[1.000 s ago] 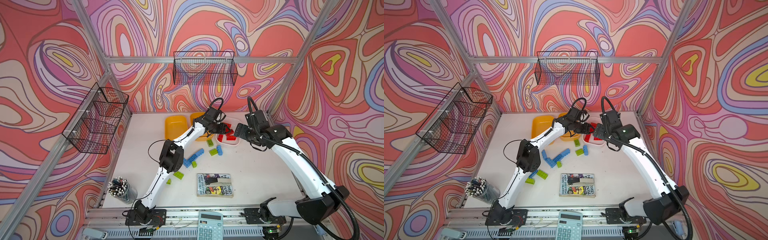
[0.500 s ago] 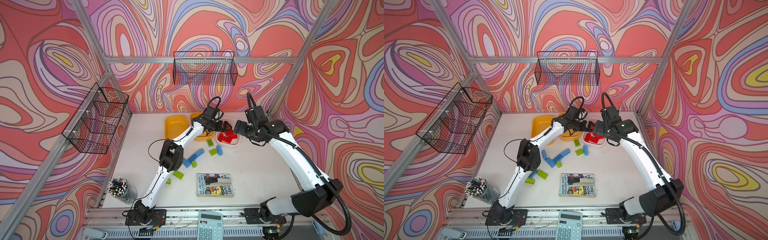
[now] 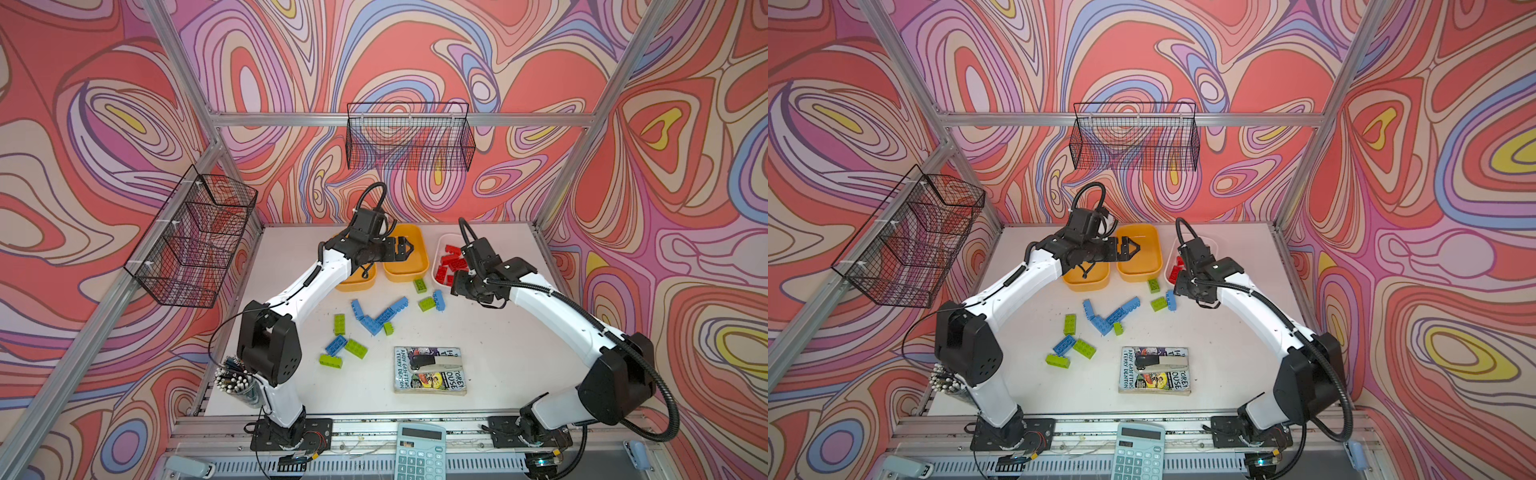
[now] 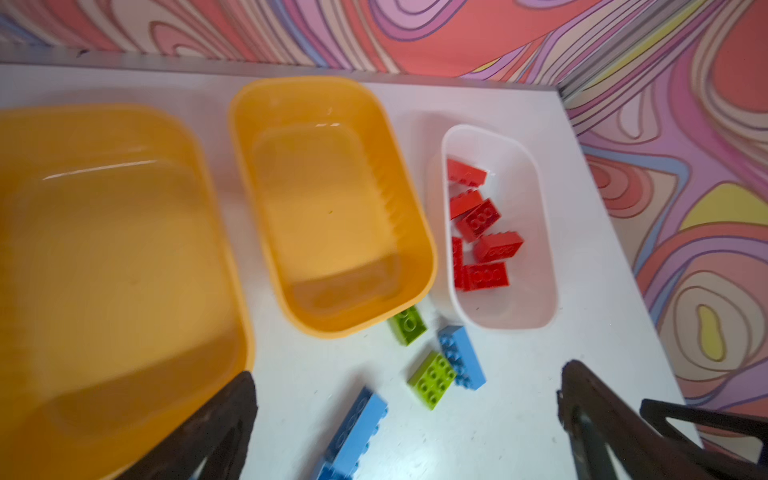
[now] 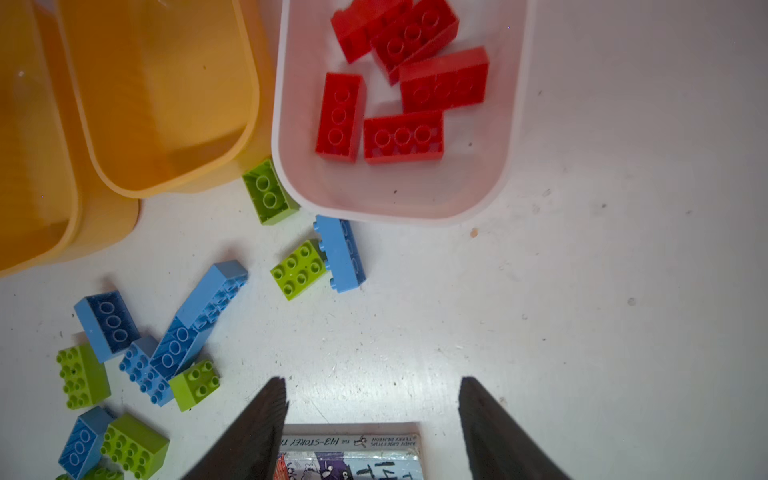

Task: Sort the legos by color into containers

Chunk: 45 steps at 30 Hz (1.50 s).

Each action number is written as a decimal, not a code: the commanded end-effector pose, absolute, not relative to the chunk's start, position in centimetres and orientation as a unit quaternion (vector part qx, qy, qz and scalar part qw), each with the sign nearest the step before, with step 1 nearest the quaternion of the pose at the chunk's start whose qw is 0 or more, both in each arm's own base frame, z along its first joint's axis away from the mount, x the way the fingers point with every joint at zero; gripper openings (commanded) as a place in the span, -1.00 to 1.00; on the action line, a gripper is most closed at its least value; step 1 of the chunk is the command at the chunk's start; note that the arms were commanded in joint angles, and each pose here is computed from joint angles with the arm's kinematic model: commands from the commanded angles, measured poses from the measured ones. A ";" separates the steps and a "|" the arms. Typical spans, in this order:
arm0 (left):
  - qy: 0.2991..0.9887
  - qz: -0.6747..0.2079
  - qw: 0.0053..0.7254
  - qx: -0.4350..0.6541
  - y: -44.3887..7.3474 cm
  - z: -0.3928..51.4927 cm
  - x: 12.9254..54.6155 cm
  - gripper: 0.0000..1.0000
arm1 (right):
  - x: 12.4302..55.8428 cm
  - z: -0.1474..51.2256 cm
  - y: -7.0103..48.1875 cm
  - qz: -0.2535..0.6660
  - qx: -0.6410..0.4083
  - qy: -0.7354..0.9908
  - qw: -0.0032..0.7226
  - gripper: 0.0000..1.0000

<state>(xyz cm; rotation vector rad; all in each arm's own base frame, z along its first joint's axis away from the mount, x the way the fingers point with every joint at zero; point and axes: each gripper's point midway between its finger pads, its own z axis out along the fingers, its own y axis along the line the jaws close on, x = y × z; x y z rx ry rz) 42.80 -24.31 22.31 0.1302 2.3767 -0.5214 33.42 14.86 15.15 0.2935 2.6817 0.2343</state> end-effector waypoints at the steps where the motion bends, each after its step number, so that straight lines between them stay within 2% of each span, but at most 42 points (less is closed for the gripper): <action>1: 0.929 -0.116 0.344 0.069 -20.8 21.3 40.0 1.00 | 34.3 13.4 16.8 0.119 0.111 0.963 0.216 0.34; 5: 0.936 -0.076 0.338 0.061 -17.8 20.7 37.2 1.00 | 34.9 11.3 17.3 0.108 0.098 0.967 0.208 0.29; 11: 0.933 -0.106 0.344 0.014 -15.1 20.6 34.4 1.00 | 36.6 8.8 18.0 0.088 0.072 0.974 0.197 0.19; 17: 0.927 -0.154 0.338 -0.054 -12.3 20.7 33.8 1.00 | 38.2 6.7 18.6 0.075 0.064 0.977 0.188 0.12; 22: 0.922 -0.132 0.359 -0.062 -10.4 21.4 34.0 1.00 | 38.8 5.4 18.7 0.066 0.062 0.980 0.178 0.06; 32: 0.907 -0.138 0.394 -0.063 -10.4 22.4 34.7 1.00 | 40.0 4.3 17.9 0.059 0.070 0.981 0.173 -0.12; 41: 0.908 -0.170 0.380 -0.052 -12.0 22.3 35.5 1.00 | 40.3 2.8 17.7 0.064 0.066 0.983 0.156 -0.19; 45: 0.904 -0.194 0.376 -0.051 -12.9 22.2 36.1 1.00 | 39.9 2.4 17.8 0.066 0.065 0.985 0.145 -0.53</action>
